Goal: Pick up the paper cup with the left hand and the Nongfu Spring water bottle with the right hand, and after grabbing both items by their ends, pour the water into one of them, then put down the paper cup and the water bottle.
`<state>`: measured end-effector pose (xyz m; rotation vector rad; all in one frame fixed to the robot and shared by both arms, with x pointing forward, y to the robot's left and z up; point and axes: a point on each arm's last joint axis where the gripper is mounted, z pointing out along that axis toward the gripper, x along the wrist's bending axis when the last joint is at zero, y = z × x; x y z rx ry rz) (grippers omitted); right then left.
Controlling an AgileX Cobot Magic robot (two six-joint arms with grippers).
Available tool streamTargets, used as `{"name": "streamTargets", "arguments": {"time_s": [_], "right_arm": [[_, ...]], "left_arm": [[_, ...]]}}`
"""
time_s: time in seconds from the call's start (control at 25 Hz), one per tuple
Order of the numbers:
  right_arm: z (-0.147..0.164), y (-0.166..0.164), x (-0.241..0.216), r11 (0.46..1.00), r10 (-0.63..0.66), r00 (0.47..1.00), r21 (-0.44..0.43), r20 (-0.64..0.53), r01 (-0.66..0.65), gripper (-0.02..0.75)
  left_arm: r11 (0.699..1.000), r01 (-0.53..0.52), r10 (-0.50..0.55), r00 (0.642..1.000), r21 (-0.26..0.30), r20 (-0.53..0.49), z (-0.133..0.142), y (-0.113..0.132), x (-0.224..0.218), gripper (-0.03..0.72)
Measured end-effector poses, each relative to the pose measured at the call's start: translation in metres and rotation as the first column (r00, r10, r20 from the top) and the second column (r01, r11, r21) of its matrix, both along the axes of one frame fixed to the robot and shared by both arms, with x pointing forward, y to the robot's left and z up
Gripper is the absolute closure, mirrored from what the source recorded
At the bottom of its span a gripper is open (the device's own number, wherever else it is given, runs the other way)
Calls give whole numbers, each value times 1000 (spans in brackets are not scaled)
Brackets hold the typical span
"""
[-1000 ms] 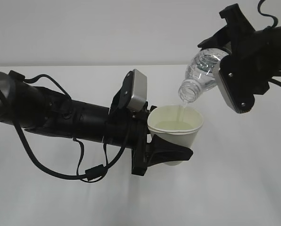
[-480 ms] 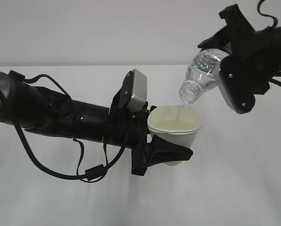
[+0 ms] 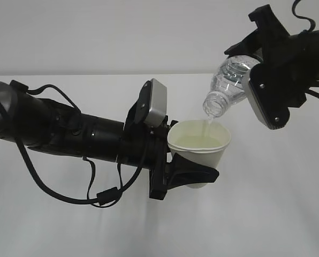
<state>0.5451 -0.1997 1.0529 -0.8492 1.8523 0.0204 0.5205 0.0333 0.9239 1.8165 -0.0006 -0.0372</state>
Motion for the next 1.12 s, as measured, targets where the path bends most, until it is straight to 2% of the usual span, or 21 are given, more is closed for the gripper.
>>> {"name": "streamTargets", "arguments": {"time_s": [1.12], "right_arm": [[0,0,0,1000,3,1000,-7,2,-3,290]], "left_arm": [[1000,0,0,1000,0,0,0,0,0,275]]}}
